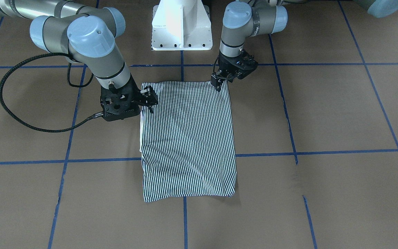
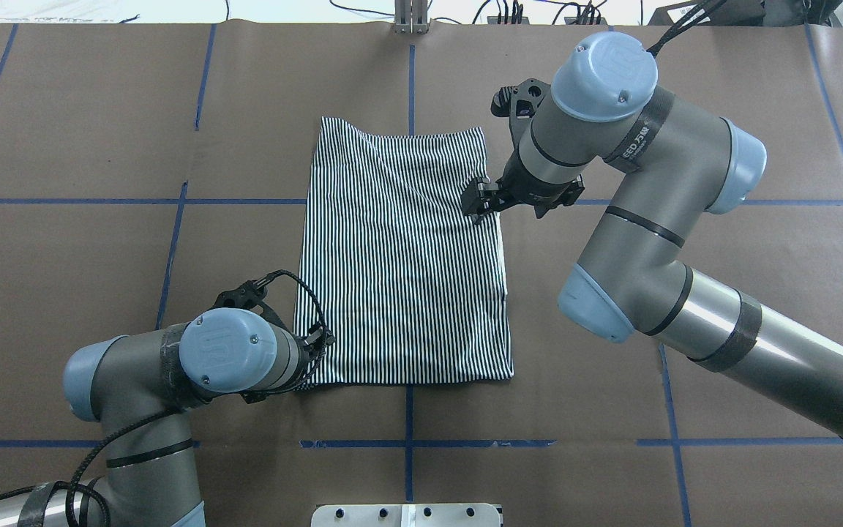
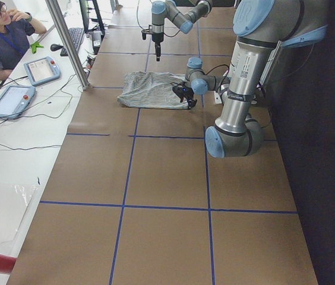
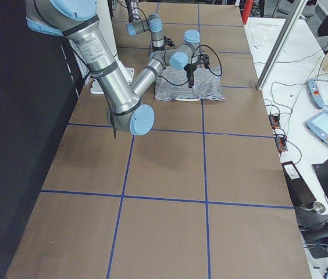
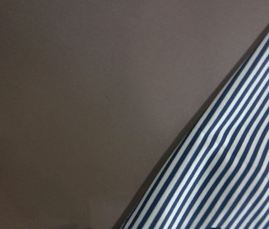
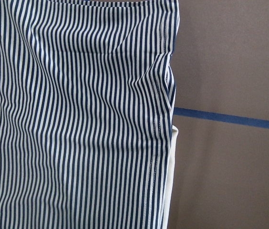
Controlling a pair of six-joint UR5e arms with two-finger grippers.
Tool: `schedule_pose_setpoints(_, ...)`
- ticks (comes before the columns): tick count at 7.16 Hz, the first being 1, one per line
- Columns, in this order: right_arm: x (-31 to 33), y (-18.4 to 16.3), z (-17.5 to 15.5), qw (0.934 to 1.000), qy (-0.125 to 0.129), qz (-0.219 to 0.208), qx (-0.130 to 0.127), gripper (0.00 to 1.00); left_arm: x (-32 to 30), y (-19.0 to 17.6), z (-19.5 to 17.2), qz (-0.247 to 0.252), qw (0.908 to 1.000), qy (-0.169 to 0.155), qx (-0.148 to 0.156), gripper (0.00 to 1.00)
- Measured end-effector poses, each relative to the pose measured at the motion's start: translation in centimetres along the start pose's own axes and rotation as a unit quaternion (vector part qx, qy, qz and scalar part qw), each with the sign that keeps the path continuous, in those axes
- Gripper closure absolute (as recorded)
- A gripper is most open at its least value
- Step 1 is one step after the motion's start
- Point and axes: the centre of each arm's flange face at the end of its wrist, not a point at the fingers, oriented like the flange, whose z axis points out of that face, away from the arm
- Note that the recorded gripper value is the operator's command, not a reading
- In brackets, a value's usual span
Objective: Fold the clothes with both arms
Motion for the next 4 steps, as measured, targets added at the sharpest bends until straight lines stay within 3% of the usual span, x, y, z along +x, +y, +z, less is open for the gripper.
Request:
schedule_pose_setpoints(2,0.13,0.05,0.07,1.0,0.001,0.001,-0.001,0.0,0.06,0.25,-0.12,0.001,1.0,0.001,-0.002,0.48)
schedule_pose_setpoints(4,0.29,0.1,0.18,1.0,0.002,0.002,-0.001,0.0,0.08,0.51,-0.17,0.003,1.0,0.002,-0.004,0.56)
